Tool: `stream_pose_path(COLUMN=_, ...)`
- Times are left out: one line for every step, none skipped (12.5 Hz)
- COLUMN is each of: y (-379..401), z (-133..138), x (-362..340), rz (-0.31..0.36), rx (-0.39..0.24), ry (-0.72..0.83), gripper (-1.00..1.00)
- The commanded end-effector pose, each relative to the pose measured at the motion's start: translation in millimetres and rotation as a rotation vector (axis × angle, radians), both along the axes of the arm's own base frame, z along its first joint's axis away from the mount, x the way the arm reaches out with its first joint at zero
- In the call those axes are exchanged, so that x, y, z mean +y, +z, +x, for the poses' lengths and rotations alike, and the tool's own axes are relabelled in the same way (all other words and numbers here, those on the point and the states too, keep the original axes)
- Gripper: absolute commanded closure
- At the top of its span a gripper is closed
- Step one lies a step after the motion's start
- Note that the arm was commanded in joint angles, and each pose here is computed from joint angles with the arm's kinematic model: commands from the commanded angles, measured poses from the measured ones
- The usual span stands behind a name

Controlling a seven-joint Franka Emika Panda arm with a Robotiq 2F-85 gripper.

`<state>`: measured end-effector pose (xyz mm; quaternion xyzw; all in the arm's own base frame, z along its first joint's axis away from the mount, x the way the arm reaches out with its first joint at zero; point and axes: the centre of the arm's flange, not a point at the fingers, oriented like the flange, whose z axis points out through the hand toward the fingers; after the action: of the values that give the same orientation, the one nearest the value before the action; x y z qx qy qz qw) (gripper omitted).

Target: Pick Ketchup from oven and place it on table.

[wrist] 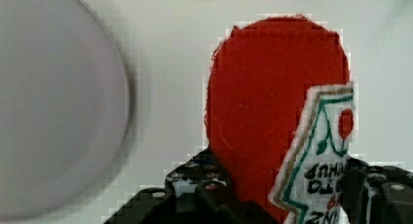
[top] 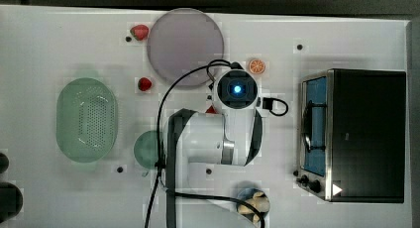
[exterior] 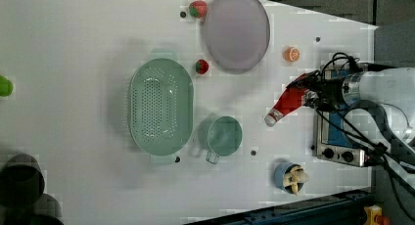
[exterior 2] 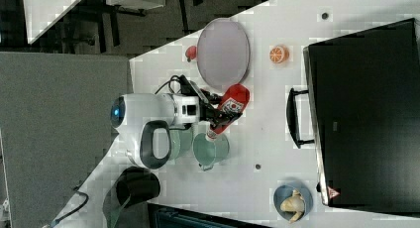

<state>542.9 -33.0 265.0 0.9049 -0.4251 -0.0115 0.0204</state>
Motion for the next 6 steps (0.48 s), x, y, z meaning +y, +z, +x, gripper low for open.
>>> stream_pose_path(y=-40.9, z=-12.9, x=6.9, rz=0.005, rx=0.053, ry=-0.014, gripper=-0.27)
stream_pose_path(y=-46.7, z=-13.2, x=7.1, rz=0.004, rx=0.058, ry=-0.013, gripper=-0.27)
stream_pose_path(y=-45.5, z=-10.7, x=7.1, rz=0.002, rx=0.037, ry=-0.013, gripper=-0.43)
stream_pose_path(y=-43.9, z=-9.0, x=7.3, rz=0.002, rx=0.022, ry=-0.012, gripper=-0.66)
stream_pose_path(y=-40.8, z=-7.8, x=8.0, rz=0.002, rx=0.015, ry=-0.011, gripper=-0.98)
stream_pose_path(y=-35.2, z=-3.7, x=8.2, rz=0.003, rx=0.003, ry=-0.012, gripper=-1.0)
